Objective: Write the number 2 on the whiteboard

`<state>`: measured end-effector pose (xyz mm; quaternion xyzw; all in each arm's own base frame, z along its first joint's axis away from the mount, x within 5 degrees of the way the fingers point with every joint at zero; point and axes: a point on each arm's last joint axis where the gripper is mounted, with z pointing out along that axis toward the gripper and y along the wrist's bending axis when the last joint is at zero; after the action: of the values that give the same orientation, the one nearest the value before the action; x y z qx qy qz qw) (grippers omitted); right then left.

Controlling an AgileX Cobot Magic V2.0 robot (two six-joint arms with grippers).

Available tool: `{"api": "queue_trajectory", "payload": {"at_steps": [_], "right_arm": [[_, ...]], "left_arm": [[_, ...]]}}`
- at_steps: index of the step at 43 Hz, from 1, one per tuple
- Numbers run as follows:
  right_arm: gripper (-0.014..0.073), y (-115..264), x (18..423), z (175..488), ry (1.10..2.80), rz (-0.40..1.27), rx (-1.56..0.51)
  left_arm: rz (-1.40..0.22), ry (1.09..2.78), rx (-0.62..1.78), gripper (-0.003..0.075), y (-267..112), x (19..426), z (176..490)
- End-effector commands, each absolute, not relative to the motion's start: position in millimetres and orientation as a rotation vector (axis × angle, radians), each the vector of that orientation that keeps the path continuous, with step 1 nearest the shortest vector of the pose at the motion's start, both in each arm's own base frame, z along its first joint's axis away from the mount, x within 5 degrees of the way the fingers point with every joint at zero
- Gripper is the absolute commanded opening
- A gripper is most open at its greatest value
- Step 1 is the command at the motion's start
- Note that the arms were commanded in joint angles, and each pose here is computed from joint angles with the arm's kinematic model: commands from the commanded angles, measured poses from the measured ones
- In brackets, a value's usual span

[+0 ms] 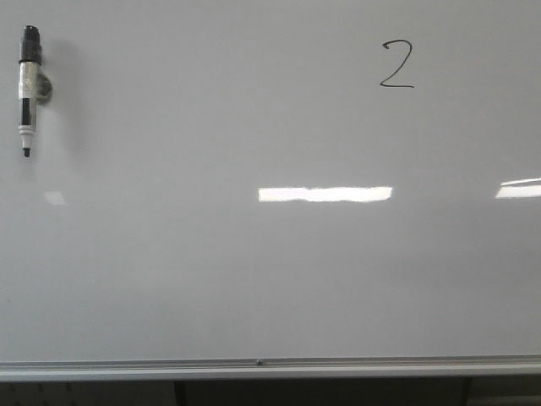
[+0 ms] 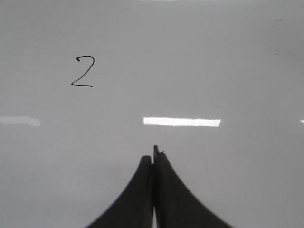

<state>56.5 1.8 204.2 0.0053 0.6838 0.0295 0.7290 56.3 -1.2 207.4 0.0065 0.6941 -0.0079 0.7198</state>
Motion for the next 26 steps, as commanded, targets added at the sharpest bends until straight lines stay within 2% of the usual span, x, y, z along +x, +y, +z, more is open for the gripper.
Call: {"api": "queue_trajectory", "payload": {"at_steps": [1, 26], "right_arm": [[-0.0068, 1.2, 53.8, 214.2, 1.396, 0.052, 0.011], [-0.0068, 0.6, 53.8, 214.6, 1.391, 0.025, 0.004]], "left_arm": [[-0.031, 1.462, 0.006, -0.0020, -1.3, 55.2, 204.5], [-0.031, 1.462, 0.006, -0.0020, -1.3, 55.2, 204.5]]}}
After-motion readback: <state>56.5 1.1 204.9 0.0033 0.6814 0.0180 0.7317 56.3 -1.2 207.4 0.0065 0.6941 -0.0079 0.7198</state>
